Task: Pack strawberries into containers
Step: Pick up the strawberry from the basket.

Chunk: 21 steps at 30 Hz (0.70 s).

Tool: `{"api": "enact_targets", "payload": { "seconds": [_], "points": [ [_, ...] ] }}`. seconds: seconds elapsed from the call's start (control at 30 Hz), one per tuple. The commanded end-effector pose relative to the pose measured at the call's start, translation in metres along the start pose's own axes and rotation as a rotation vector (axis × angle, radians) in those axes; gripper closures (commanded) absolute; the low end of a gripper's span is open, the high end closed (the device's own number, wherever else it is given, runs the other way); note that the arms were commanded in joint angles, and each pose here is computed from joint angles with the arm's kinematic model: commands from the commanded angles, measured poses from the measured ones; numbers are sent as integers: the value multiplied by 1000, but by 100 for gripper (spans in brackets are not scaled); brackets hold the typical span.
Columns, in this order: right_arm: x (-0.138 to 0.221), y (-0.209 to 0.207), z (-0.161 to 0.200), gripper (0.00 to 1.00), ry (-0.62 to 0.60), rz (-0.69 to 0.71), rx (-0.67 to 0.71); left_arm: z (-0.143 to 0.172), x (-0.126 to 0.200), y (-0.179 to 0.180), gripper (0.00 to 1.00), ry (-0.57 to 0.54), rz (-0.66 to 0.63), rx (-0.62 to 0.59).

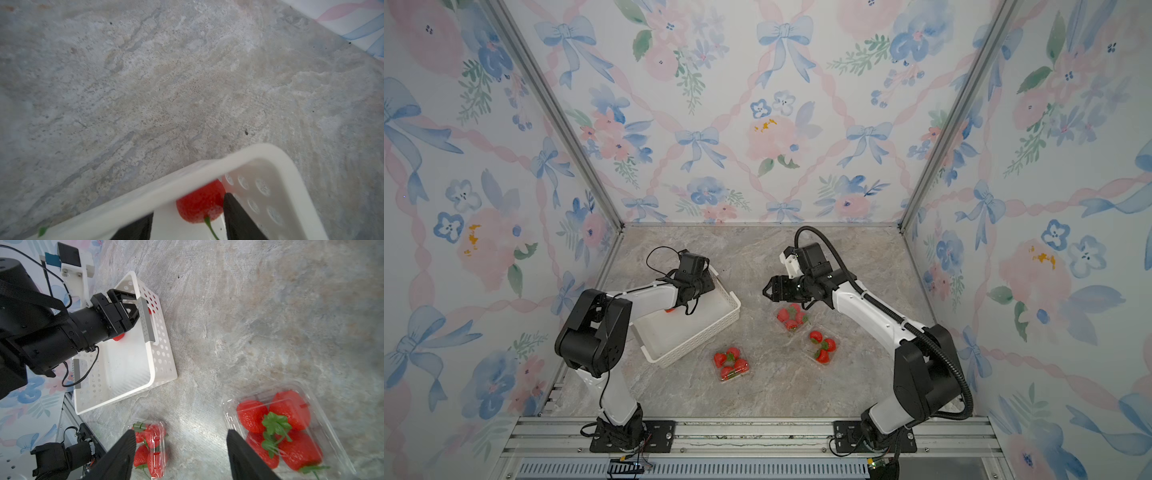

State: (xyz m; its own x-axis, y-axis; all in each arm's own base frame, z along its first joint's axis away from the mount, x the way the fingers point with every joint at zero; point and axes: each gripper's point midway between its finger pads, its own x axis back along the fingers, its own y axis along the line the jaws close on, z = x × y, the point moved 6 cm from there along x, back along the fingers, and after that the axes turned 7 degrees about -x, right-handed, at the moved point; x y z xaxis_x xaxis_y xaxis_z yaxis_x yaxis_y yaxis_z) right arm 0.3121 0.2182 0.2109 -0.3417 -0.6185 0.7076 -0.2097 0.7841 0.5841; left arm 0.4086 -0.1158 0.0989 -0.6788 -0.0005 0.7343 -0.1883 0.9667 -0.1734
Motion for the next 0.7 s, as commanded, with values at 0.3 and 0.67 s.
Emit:
{"api": "enact_targets", "payload": {
  "seconds": [0.3, 0.67],
  "points": [
    [7, 5, -5, 29, -19, -23, 20, 17, -13, 6, 47, 39, 19, 24],
    [11, 4, -2, 29, -19, -17, 28, 20, -19, 8, 54, 46, 10, 20]
  ]
}}
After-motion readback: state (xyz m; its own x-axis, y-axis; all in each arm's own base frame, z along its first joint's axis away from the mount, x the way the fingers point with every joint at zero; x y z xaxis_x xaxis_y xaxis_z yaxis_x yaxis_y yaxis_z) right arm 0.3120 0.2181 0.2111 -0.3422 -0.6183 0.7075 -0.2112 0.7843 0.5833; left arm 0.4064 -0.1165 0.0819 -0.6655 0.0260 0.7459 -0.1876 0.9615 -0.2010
